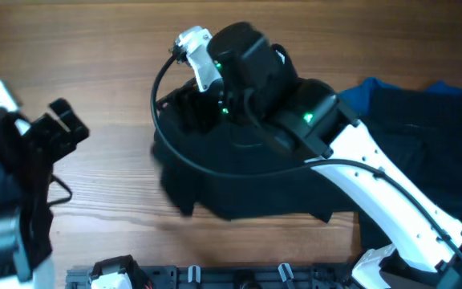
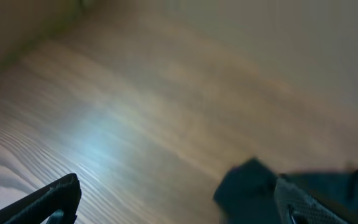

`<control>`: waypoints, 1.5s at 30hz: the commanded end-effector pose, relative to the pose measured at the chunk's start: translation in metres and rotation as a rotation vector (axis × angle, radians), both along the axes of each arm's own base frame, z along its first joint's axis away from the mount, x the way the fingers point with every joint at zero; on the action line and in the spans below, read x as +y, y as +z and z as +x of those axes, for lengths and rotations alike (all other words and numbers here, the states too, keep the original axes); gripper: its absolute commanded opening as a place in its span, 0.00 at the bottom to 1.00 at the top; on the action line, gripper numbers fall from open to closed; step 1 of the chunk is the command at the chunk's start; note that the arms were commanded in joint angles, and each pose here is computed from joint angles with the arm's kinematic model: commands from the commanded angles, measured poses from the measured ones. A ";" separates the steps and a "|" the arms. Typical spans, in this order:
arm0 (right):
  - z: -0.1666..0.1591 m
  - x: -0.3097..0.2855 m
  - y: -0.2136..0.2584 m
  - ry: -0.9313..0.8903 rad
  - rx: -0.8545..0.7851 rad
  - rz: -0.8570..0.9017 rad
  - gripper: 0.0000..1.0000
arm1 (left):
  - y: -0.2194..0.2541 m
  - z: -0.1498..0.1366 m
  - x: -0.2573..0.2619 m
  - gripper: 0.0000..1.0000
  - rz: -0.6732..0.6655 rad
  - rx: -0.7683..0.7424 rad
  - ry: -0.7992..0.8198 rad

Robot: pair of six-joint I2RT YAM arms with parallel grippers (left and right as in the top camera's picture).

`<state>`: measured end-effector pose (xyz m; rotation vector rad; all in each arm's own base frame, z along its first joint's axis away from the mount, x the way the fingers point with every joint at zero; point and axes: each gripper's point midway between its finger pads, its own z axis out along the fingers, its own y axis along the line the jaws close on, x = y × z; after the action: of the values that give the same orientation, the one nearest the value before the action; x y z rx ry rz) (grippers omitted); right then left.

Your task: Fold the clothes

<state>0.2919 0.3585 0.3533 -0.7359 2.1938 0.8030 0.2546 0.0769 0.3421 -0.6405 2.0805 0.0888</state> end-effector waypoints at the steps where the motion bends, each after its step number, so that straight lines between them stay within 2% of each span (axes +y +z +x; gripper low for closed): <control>1: 0.048 -0.055 0.024 -0.278 -0.118 -0.035 0.77 | 0.021 -0.011 0.002 1.00 0.001 -0.070 0.031; 5: 0.064 -0.097 0.047 -0.381 -0.152 -0.001 0.77 | 0.006 0.000 -0.026 1.00 -0.108 -0.029 -0.110; 8: 0.071 -0.141 0.060 -0.492 -0.139 0.027 0.77 | -0.021 0.022 -0.049 1.00 -0.184 0.072 -0.251; 11: 0.072 -0.169 0.062 -0.558 -0.120 0.024 0.78 | -0.057 0.049 -0.065 1.00 -0.208 0.204 -0.380; 13: 0.070 -0.184 0.058 -0.602 -0.086 0.016 0.78 | -0.096 0.074 -0.089 1.00 -0.268 0.324 -0.521; 16: 0.068 -0.194 0.048 -0.633 -0.039 -0.004 0.78 | -0.142 0.101 -0.120 1.00 -0.326 0.427 -0.684; 20: 0.063 -0.197 0.039 -0.641 -0.003 -0.026 0.78 | -0.218 0.136 -0.148 1.00 -0.344 0.552 -0.753; 23: 0.060 -0.199 0.034 -0.650 0.022 -0.035 0.78 | -0.264 0.162 -0.166 0.99 -0.329 0.564 -0.801; 27: 0.058 -0.200 0.032 -0.650 0.033 -0.045 0.78 | -0.304 0.181 -0.186 0.86 -0.303 0.561 -0.843; 30: 0.058 -0.200 0.031 -0.650 0.035 -0.046 0.78 | -0.337 0.184 -0.189 0.81 -0.238 0.607 -0.826; 33: 0.057 -0.200 0.029 -0.649 0.041 -0.051 0.78 | -0.361 0.182 -0.189 0.68 -0.187 0.659 -0.808; 35: 0.056 -0.201 0.027 -0.650 0.048 -0.061 0.78 | -0.368 0.180 -0.188 0.50 -0.173 0.678 -0.801; 36: 0.057 -0.201 0.025 -0.652 0.052 -0.067 0.78 | -0.370 0.179 -0.186 0.36 -0.163 0.688 -0.793; 37: 0.057 -0.201 0.023 -0.652 0.057 -0.071 0.78 | -0.371 0.178 -0.181 0.13 -0.138 0.700 -0.774; 38: 0.058 -0.201 0.021 -0.653 0.063 -0.077 0.78 | -0.372 0.180 -0.167 0.04 -0.082 0.717 -0.723; 39: 0.059 -0.201 0.018 -0.656 0.068 -0.085 0.78 | -0.372 0.182 -0.151 0.04 -0.035 0.728 -0.653; 42: 0.066 -0.202 0.006 -0.676 0.090 -0.116 0.77 | -0.358 0.189 -0.080 0.04 0.103 0.733 -0.294; 45: 0.074 -0.203 -0.014 -0.694 0.126 -0.177 0.77 | -0.331 0.186 -0.009 0.04 0.138 0.703 -0.022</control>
<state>0.3506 0.1603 0.3603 -0.0162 2.3647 0.3916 0.4521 -0.0541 0.0002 -0.0664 2.8318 -0.0100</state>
